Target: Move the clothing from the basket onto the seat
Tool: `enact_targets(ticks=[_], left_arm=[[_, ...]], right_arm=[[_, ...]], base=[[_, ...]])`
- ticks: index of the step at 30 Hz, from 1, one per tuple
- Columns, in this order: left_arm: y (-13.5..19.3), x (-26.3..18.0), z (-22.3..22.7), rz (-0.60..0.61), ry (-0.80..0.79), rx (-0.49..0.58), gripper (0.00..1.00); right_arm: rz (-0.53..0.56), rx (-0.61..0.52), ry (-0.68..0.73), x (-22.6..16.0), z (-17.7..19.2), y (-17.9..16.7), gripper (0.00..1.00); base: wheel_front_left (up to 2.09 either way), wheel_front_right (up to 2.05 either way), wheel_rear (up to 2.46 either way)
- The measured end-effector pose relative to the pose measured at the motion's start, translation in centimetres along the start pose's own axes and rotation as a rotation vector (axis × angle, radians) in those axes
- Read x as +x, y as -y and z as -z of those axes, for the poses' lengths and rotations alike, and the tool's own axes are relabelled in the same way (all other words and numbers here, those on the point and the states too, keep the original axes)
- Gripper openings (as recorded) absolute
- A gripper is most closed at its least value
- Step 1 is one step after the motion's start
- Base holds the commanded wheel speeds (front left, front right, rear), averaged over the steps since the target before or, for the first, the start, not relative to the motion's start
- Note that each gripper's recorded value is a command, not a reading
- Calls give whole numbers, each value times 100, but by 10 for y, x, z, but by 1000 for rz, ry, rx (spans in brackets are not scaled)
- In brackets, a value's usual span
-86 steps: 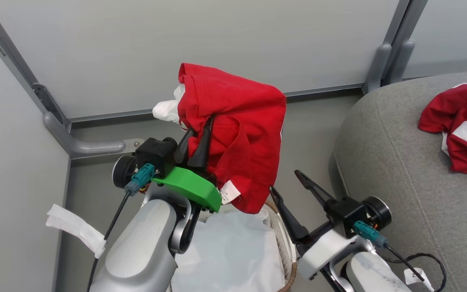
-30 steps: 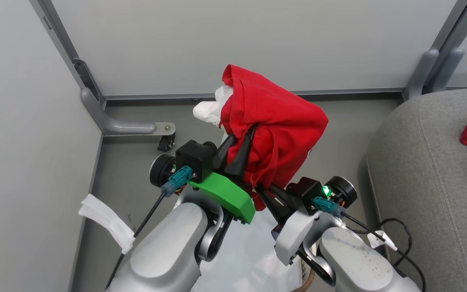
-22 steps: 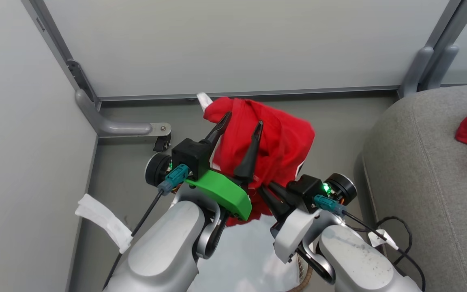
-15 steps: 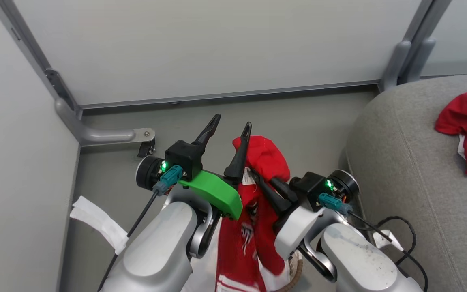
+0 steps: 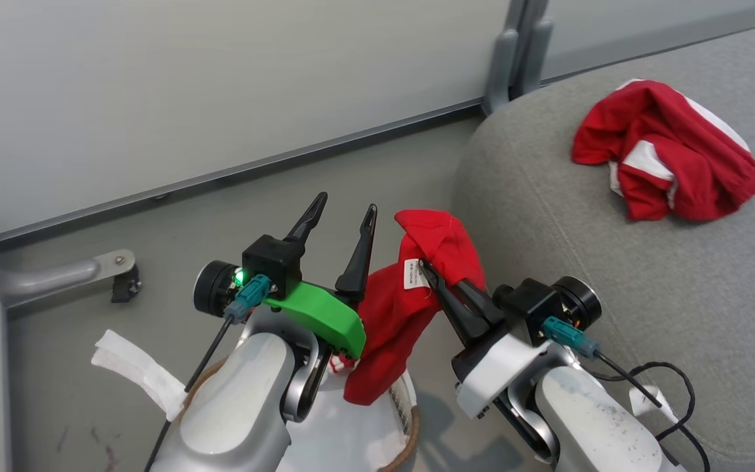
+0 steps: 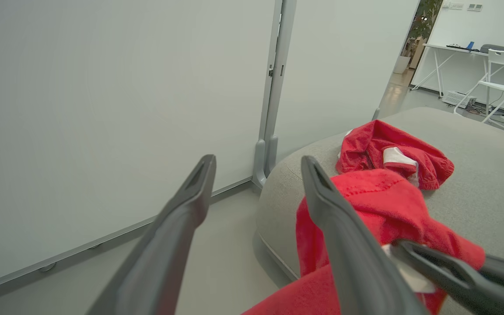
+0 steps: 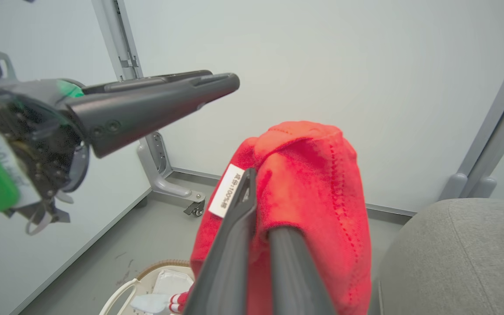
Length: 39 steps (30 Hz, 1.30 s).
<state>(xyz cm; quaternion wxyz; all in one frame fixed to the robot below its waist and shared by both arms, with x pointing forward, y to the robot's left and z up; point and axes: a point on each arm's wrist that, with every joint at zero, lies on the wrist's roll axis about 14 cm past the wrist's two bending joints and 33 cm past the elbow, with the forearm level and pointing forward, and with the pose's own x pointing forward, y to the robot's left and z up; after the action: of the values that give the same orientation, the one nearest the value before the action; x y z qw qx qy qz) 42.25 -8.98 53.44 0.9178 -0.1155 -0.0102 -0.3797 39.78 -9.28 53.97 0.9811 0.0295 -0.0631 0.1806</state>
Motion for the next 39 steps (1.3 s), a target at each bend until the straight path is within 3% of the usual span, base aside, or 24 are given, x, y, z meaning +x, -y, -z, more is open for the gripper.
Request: enact_targets(ticks=[14,22,29,39], left_arm=[[87,34,39,281,-78,-42,100],[101,43,58,348,-113,-70,100],[100,46,72,362,-135,-93,100],[77,52,100,343,-166,-110,100]], right_arm=[[348,-62,70,-74,-33,91,0],[458,-146,79,-92,-46,123,0],[458,-433,134,-78,-108,171,0],[465,-929,243,-36,-260,237,0]], base=[[0,0,0],[0,0,0],[0,0,0],[0,0,0]])
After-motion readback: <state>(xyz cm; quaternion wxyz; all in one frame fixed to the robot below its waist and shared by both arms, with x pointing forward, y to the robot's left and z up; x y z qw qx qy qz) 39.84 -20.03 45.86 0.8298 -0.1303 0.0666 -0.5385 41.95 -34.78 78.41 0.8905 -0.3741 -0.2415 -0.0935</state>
